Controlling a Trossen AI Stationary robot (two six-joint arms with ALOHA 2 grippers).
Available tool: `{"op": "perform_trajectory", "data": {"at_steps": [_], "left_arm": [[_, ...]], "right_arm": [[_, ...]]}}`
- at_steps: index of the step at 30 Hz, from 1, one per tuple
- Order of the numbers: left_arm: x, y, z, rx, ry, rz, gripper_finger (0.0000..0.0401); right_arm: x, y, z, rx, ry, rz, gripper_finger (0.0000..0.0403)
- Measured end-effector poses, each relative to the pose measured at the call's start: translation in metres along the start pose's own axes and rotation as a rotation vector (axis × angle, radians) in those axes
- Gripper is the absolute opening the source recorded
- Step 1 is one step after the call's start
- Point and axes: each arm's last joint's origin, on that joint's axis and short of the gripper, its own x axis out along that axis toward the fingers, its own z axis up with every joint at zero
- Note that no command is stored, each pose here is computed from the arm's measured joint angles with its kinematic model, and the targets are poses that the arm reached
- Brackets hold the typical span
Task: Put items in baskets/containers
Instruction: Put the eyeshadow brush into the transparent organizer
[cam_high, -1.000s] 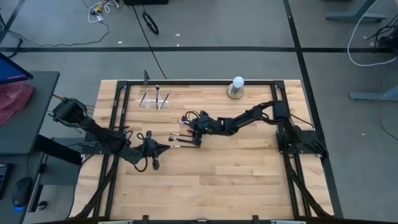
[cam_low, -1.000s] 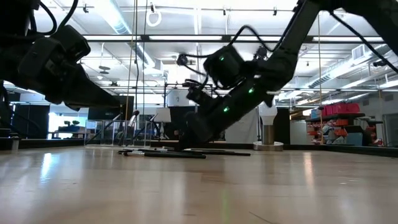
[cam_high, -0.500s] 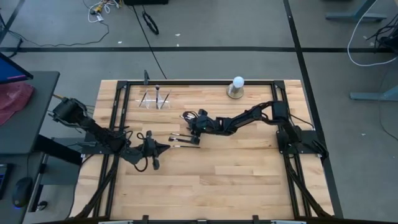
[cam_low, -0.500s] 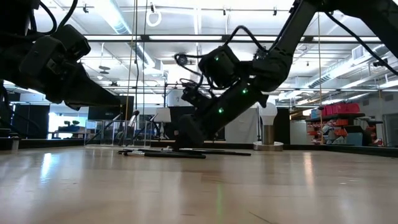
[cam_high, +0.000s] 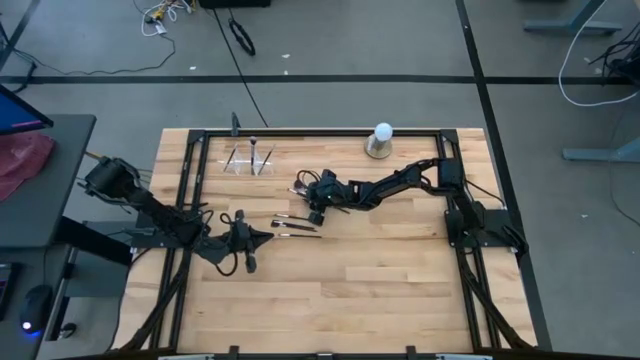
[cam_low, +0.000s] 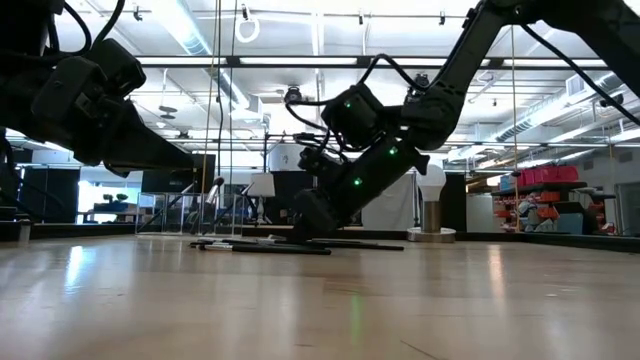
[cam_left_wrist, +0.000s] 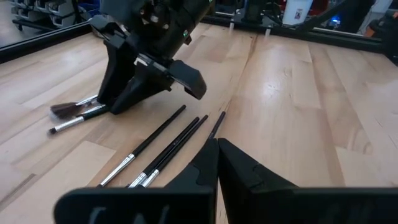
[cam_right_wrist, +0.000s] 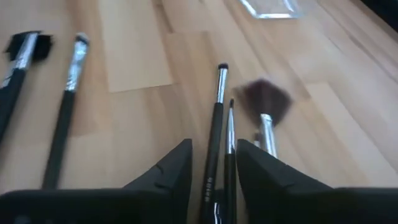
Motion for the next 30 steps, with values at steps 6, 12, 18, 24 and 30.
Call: {"op": "perform_trajectory", "data": {"at_steps": [6, 12, 18, 24, 30], "left_arm": [[0.0, 0.0, 0.0, 0.0, 0.0, 0.0, 0.0014], [0.0, 0.0, 0.0, 0.0, 0.0, 0.0, 0.0014], [0.0, 0.0, 0.0, -0.002, -0.001, -0.001, 0.0014], [0.0, 0.0, 0.0, -0.002, -0.001, -0.001, 0.0014], [0.0, 0.0, 0.0, -0.002, -0.002, -0.001, 0.0014]], "right_arm": [[-0.002, 0.01, -0.001, -0.069, 0.02, 0.039, 0.0104], [-0.006, 0.017, -0.001, -0.139, 0.035, 0.049, 0.0087], [-0.014, 0.02, 0.007, -0.136, 0.026, 0.061, 0.0107], [-0.012, 0.021, 0.008, -0.068, -0.013, 0.104, 0.0161], [0.0, 0.022, -0.001, -0.047, -0.038, 0.099, 0.0175]]}}
